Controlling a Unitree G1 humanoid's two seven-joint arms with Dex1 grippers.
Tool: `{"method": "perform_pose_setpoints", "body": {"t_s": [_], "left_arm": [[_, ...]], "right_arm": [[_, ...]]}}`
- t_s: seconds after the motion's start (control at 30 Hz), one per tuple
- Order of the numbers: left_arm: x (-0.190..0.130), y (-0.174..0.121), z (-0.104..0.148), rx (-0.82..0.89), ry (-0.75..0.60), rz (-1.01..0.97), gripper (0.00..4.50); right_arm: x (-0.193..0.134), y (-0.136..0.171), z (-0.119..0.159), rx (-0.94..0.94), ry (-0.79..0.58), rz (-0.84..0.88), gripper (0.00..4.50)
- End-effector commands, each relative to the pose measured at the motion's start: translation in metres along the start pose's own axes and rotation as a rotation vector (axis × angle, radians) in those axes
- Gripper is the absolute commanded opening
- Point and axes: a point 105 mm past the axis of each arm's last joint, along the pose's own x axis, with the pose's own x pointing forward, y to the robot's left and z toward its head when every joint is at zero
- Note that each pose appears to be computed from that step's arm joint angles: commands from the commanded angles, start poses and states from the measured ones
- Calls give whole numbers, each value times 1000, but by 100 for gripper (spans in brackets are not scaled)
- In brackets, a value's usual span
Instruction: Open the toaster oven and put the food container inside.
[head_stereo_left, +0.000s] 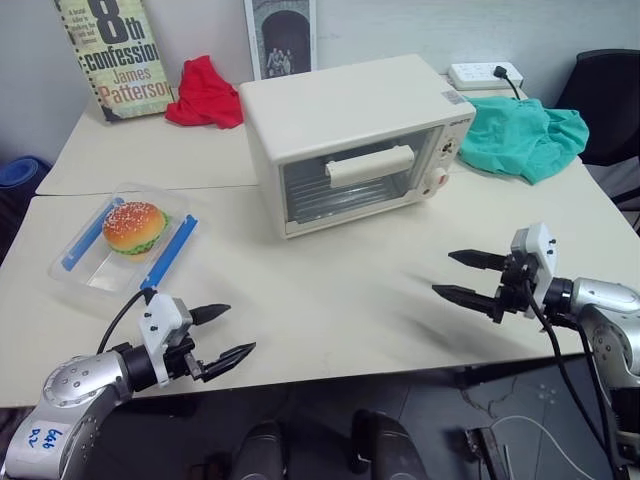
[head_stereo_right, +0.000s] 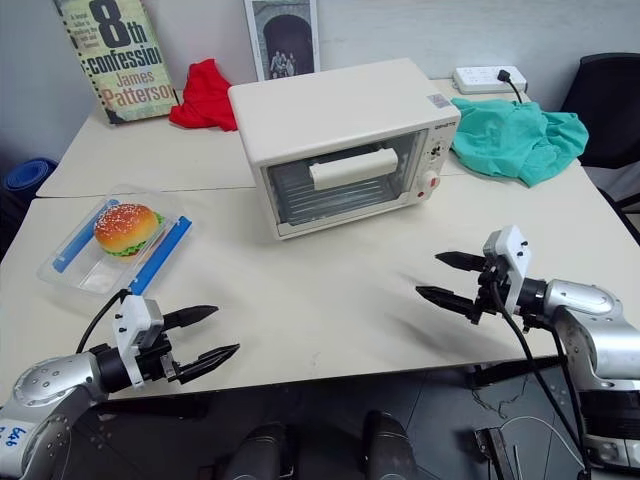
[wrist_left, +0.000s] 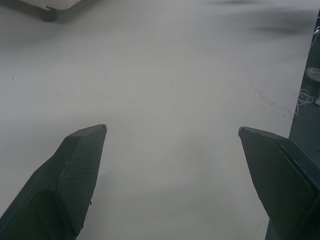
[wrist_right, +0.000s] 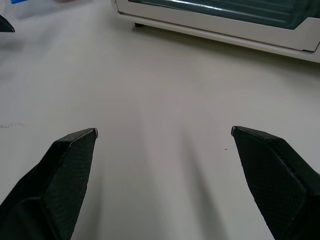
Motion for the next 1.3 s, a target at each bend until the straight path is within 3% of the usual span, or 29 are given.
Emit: {"method": "perform_pose_setpoints", "body": {"t_s": [0.03, 0.33, 0.8, 1.17, 1.3], "left_arm": [[2, 3, 9, 21, -25, 40, 450], [5, 0, 15, -80, -82, 63, 450], [12, -4, 28, -78, -116, 55, 450], [65, -5, 113, 15, -299, -214, 450], [71, -16, 129, 81, -305, -307, 450]], "right_arm": [[0, 3, 11, -41, -35, 0, 446], [5, 0, 11, -22, -33, -18, 446], [19, -5, 25, -35, -78, -40, 446], [64, -14, 82, -41, -245, 29, 446], [72, -22, 95, -63, -238, 39, 446]]}}
